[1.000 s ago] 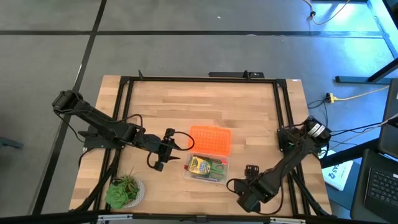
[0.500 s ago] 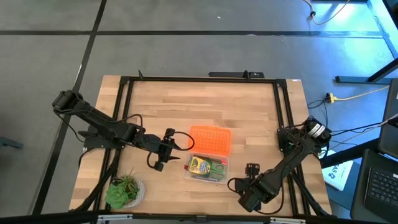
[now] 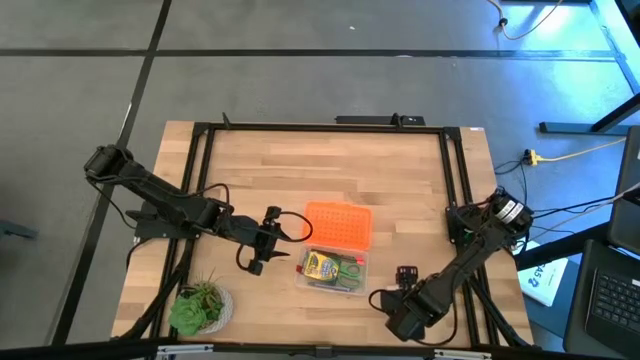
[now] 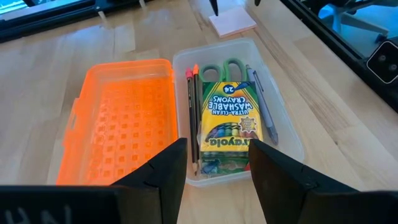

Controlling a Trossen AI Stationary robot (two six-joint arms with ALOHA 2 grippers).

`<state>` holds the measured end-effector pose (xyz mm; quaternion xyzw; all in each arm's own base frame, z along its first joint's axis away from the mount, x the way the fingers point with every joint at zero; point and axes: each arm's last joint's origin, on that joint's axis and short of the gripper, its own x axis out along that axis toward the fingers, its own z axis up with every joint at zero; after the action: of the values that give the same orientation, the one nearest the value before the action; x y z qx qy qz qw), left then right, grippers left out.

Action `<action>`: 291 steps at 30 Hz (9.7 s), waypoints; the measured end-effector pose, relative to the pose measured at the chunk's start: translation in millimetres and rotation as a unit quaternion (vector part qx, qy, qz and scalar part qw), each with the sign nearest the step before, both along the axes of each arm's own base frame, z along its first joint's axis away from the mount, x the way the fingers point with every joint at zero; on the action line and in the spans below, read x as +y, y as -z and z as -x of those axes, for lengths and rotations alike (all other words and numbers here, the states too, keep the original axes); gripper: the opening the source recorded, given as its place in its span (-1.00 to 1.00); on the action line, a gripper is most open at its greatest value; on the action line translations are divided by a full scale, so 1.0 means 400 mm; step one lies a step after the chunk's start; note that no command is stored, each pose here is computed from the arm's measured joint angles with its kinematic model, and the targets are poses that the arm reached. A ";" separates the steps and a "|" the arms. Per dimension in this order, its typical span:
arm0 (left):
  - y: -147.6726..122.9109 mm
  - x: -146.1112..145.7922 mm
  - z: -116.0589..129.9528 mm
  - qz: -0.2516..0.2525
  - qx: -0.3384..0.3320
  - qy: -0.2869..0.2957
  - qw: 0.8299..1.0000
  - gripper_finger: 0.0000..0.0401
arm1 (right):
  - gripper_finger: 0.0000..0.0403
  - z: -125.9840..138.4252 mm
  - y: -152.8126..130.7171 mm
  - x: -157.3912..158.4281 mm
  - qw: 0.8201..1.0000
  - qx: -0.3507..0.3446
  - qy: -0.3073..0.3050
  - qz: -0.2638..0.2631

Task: Pack school essentials
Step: Put the pink sticky note into the orange supply box, then close the orange supply box

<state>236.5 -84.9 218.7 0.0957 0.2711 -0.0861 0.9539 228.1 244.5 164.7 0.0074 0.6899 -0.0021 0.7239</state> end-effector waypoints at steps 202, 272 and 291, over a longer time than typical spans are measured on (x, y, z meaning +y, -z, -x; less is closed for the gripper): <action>-0.001 0.000 0.000 0.000 -0.001 0.000 1.000 -0.18 | 0.62 -0.339 -0.035 -0.201 0.994 -0.106 0.028 0.001; 0.000 0.000 0.000 0.000 0.000 0.000 1.000 -0.18 | 0.92 -0.328 -0.045 -0.193 0.993 -0.099 0.067 0.012; 0.000 0.000 0.000 0.000 0.000 0.000 1.000 -0.18 | 0.90 -0.324 -0.215 -0.193 0.984 -0.105 0.074 0.121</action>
<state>236.6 -84.8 218.8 0.0956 0.2711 -0.0860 0.9539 357.9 167.4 250.8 -0.0293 0.6024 -0.1384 0.7856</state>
